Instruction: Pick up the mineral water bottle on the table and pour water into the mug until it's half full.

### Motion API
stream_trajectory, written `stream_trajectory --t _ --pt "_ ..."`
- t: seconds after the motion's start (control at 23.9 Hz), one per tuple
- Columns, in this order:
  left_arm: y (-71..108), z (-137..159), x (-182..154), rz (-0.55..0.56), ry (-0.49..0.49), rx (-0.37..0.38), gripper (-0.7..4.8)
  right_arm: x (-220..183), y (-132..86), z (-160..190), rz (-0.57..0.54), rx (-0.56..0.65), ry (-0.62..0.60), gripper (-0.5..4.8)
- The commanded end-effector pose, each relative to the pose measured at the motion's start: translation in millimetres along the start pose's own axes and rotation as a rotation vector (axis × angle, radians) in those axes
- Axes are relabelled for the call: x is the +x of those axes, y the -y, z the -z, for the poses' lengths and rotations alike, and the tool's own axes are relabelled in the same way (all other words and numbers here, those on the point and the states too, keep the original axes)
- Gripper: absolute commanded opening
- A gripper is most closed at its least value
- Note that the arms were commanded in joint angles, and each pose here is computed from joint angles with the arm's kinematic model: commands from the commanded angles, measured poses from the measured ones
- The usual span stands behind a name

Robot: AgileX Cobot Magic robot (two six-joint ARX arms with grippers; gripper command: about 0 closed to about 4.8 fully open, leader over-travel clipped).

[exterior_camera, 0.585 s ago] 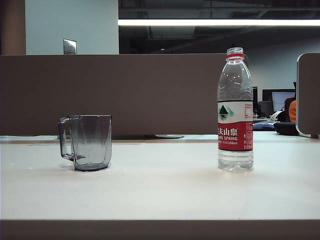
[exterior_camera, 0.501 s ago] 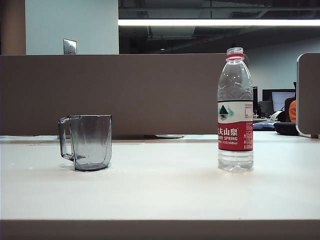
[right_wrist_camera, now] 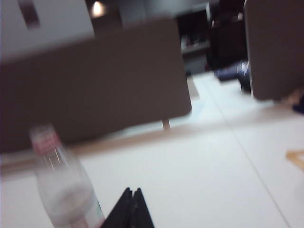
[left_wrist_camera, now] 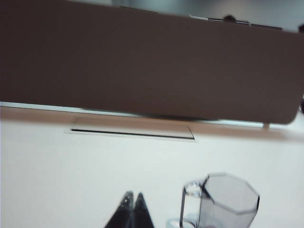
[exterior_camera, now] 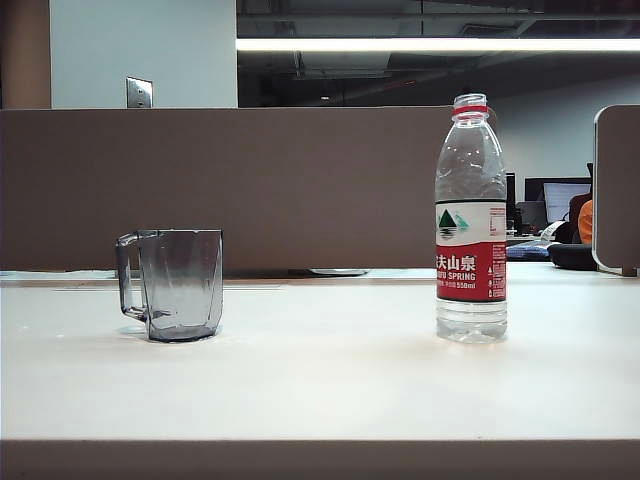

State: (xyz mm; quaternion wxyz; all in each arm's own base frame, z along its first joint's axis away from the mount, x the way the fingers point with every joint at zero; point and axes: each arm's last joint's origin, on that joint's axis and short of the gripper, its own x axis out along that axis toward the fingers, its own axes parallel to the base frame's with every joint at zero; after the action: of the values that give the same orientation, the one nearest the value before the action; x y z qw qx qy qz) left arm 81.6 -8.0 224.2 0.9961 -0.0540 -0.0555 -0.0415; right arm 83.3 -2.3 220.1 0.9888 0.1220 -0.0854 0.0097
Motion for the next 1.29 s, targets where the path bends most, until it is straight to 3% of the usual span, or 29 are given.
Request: stream_trajectory --t 0.04,0.29,0.42,0.54,0.67,0.79,0.92,1.0,1.04,1.13,1.17,1.29 --pt "3.3 -31.8 -3.2 0.001 -0.057 -0.003 -0.05 -4.2 -8.7 -35.1 0.008 0.053 0.036 -0.04" --pt "16.6 -126.7 14.5 0.110 -0.116 0.087 -0.05 13.4 -29.6 -116.1 0.002 -0.018 -0.034 -0.04" --pt "21.4 -159.9 31.1 0.129 -0.153 0.090 -0.05 35.4 -38.7 -140.4 -0.113 -0.063 -0.093 -0.04" --pt "29.2 -169.1 42.3 0.225 -0.204 0.158 -0.05 45.1 -42.9 -149.3 -0.131 -0.141 -0.157 -0.04" --pt "46.4 -171.5 60.9 0.352 -0.415 0.217 -0.05 58.5 -44.1 -140.2 -0.135 -0.127 -0.321 -0.04" --pt "64.0 -165.9 69.5 0.477 -0.546 0.286 -0.05 72.8 -44.9 -115.7 -0.165 -0.158 -0.535 -0.04" --pt "78.4 -160.1 71.3 0.552 -0.576 0.319 -0.05 88.6 -43.4 -97.9 -0.157 -0.147 -0.667 -0.04" --pt "80.1 -161.2 72.2 0.540 -0.558 0.326 -0.05 98.9 -43.4 -88.2 -0.163 -0.128 -0.726 0.02" --pt "80.2 -162.1 72.5 0.536 -0.549 0.325 -0.05 102.6 -44.1 -84.5 -0.176 -0.123 -0.745 0.31" --pt "80.4 -165.7 72.6 0.536 -0.515 0.319 -0.05 113.8 -43.8 -75.2 -0.179 -0.119 -0.784 3.50" --pt "80.7 -167.8 72.9 0.536 -0.500 0.317 -0.04 119.0 -43.1 -69.6 -0.175 -0.116 -0.810 4.79" --pt "81.9 -172.4 75.1 0.534 -0.448 0.309 -0.03 131.3 -40.5 -50.0 -0.199 -0.101 -0.847 4.79"
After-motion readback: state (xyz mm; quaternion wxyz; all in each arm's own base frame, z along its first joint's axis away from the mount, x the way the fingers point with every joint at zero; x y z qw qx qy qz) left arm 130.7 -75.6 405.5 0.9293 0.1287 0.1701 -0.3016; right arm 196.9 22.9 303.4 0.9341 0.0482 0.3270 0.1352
